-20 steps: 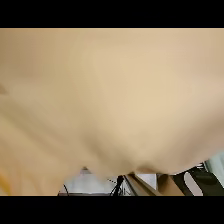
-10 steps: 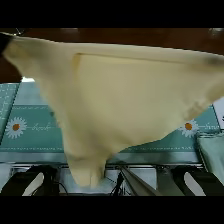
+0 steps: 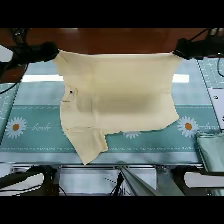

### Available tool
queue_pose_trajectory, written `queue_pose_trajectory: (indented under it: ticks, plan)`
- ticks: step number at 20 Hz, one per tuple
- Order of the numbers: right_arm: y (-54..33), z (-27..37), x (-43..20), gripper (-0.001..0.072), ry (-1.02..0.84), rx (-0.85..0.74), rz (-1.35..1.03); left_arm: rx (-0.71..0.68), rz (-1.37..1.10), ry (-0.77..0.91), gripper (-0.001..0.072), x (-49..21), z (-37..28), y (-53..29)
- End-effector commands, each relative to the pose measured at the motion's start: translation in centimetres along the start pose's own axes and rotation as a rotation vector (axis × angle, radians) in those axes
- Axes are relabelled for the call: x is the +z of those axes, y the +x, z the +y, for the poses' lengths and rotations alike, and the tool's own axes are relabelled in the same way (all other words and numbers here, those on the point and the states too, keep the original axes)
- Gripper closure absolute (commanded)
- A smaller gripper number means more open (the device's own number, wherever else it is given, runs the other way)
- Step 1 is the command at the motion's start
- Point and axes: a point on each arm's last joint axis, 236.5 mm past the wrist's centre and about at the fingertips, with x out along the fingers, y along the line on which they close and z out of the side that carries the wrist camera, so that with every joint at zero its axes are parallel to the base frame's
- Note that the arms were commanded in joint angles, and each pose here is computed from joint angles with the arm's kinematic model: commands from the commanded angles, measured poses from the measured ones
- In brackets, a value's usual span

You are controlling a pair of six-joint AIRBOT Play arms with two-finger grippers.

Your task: Fold the shirts.

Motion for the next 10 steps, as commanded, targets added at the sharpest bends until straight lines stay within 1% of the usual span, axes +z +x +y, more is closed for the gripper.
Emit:
queue_pose_trajectory:
  ticks: [1,2,3,4,5,6,8,10]
  plan:
    - [7.1,-0.4,0.7,0.0689,0.143,0.098,0.028,-0.005,0.061,-0.108,0.0679,-2.9,1.7,4.7]
    - [8.1,-0.1,0.8,0.0668,0.18,0.129,0.042,-0.02,0.095,-0.142,0.0673,-4.0,1.6,5.3]
    - [8.8,0.2,0.9,0.0463,0.208,0.156,0.046,-0.033,0.13,-0.163,0.0596,-4.9,1.4,5.7]
    - [9.1,0.5,1.0,0.0141,0.221,0.178,0.044,-0.04,0.164,-0.168,0.0312,-5.8,1.3,5.9]
    - [9.1,0.3,1.1,0.0076,0.206,0.184,0.042,-0.045,0.194,-0.165,0.0014,-6.6,1.2,5.8]
    - [8.5,0.3,0.8,0.0076,0.193,0.191,0.061,-0.044,0.24,-0.125,0.0002,-7.4,1.6,5.3]
    - [6.3,-0.4,-0.5,0.0076,0.166,0.196,0.139,-0.015,0.37,-0.076,0.0003,-9.2,3.5,3.1]
    - [3.2,-3.3,-3.2,0.0079,0.118,0.14,0.273,0.01,0.524,-0.134,0.0003,-11.6,6.0,-0.5]
